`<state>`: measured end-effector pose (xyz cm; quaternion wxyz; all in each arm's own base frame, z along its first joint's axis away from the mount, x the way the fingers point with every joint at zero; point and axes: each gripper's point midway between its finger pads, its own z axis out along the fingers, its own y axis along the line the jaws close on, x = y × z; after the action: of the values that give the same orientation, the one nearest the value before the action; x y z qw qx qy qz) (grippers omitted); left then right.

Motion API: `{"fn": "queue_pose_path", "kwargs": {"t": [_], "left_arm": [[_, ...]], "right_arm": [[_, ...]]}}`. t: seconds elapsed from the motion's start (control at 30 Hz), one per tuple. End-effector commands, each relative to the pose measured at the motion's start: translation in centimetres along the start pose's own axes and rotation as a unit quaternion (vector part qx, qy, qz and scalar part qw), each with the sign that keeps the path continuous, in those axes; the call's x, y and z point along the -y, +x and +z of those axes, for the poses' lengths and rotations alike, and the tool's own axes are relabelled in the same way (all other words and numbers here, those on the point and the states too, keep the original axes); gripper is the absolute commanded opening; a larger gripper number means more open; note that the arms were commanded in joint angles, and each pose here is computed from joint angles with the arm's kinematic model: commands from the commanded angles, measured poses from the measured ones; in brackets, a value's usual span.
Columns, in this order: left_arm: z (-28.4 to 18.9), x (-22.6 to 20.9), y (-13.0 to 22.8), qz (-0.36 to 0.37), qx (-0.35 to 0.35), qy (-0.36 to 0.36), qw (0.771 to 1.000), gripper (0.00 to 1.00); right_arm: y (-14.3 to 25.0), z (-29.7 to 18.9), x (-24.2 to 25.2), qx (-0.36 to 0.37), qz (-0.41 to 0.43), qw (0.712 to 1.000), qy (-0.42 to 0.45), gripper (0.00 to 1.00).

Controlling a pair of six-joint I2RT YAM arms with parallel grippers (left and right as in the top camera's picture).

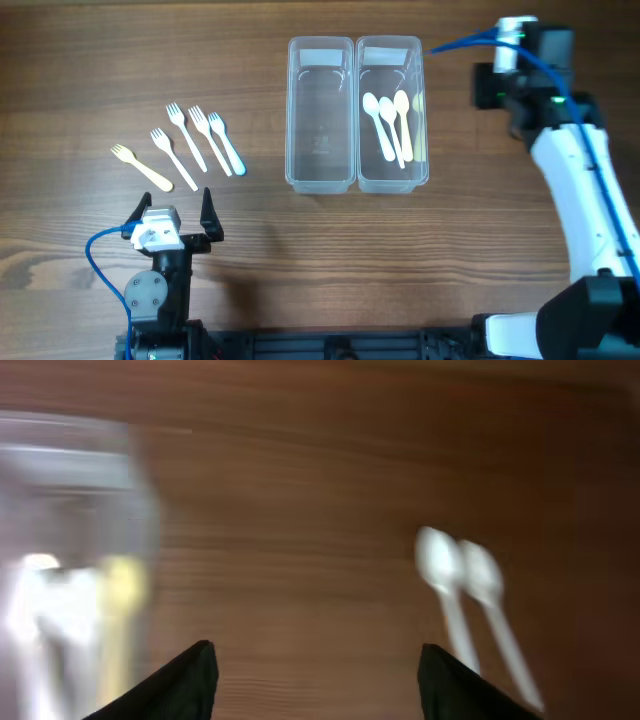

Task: Pack container
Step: 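Grasp another white spoon with the right gripper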

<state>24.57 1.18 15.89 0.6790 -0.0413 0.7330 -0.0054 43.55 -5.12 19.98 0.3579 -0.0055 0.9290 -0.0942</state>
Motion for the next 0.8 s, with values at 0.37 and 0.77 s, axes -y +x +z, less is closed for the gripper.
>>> {"fn": "queue_pose_path", "kwargs": {"t": [0.37,0.77], "left_arm": [[0.0,0.3,0.2,0.01,0.001,0.007,1.0,1.0],[0.0,0.3,0.2,0.01,0.001,0.007,1.0,1.0]], "right_arm": [[7.1,7.2,11.5,-0.083,0.055,0.995,0.024,0.74],[12.4,14.6,10.4,-0.142,0.033,0.989,-0.011,0.74]]}}
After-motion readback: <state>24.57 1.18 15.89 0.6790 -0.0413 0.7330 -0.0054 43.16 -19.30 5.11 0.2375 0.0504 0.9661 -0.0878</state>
